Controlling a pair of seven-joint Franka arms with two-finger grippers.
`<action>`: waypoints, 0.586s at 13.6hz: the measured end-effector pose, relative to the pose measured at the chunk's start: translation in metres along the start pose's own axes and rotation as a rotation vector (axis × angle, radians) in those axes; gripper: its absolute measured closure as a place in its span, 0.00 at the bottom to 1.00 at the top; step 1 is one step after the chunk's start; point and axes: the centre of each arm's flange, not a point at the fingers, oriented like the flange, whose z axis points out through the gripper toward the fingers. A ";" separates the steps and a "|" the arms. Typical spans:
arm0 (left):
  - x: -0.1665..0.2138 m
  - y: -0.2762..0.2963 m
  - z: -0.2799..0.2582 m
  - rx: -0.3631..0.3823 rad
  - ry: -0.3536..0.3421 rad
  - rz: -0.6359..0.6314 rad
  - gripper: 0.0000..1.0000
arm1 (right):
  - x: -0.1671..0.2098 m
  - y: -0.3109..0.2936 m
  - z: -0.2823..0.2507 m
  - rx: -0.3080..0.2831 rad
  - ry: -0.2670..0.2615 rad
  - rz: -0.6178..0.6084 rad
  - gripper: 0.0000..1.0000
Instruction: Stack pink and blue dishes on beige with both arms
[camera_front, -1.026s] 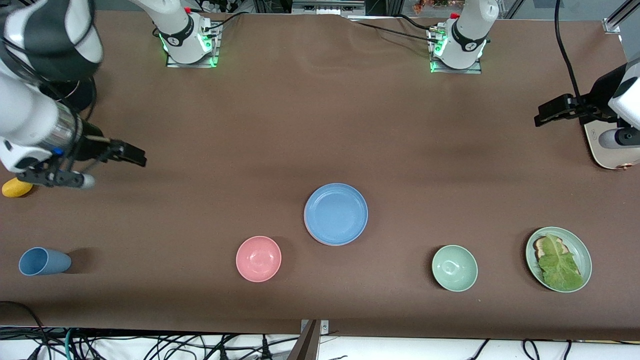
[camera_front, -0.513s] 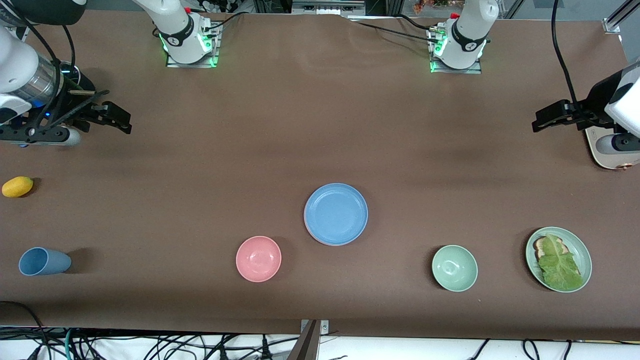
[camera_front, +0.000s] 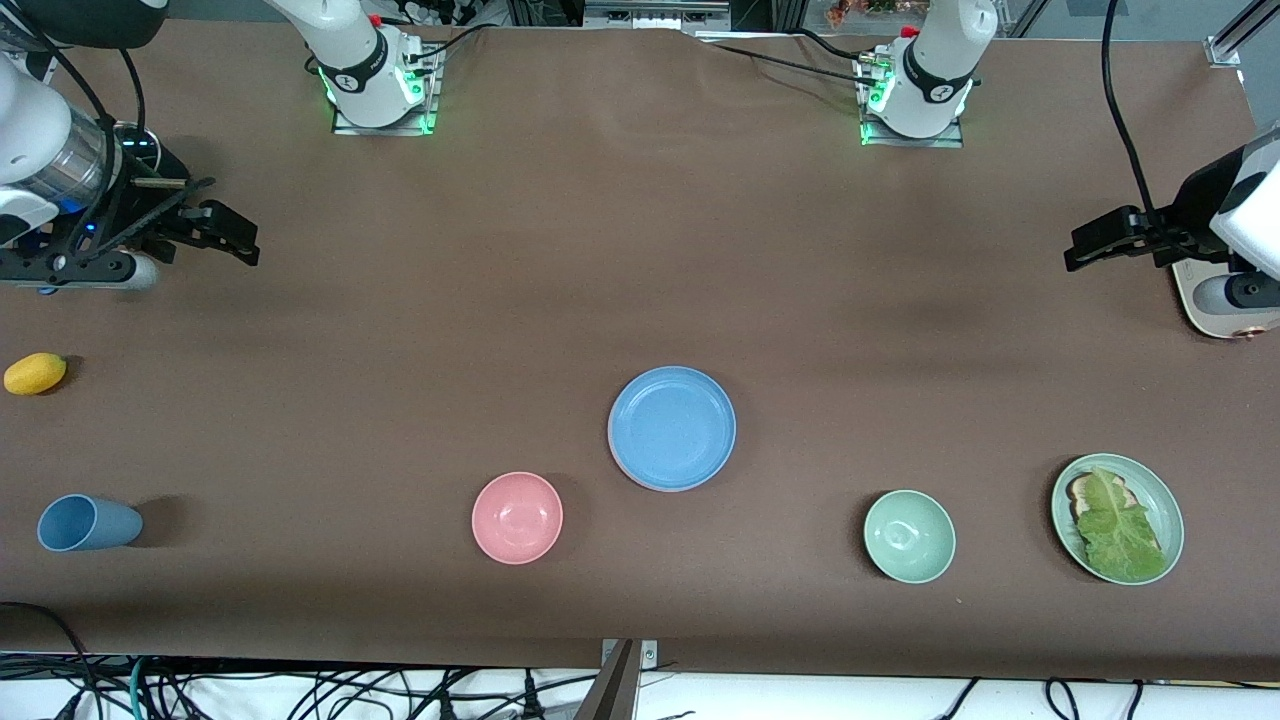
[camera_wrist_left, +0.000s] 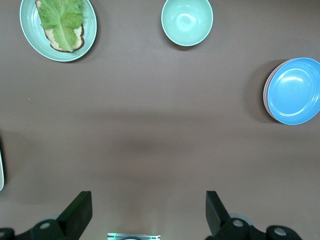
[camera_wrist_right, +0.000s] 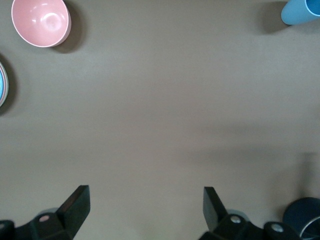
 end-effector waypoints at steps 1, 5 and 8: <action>0.001 0.000 0.000 -0.001 0.005 0.000 0.00 | -0.001 0.000 -0.004 -0.001 -0.004 0.000 0.00; 0.003 0.000 0.001 -0.001 0.006 0.000 0.00 | -0.004 0.001 -0.012 -0.002 -0.012 0.001 0.00; 0.003 0.000 0.002 -0.001 0.005 -0.001 0.00 | -0.004 0.001 -0.012 -0.002 -0.012 0.000 0.00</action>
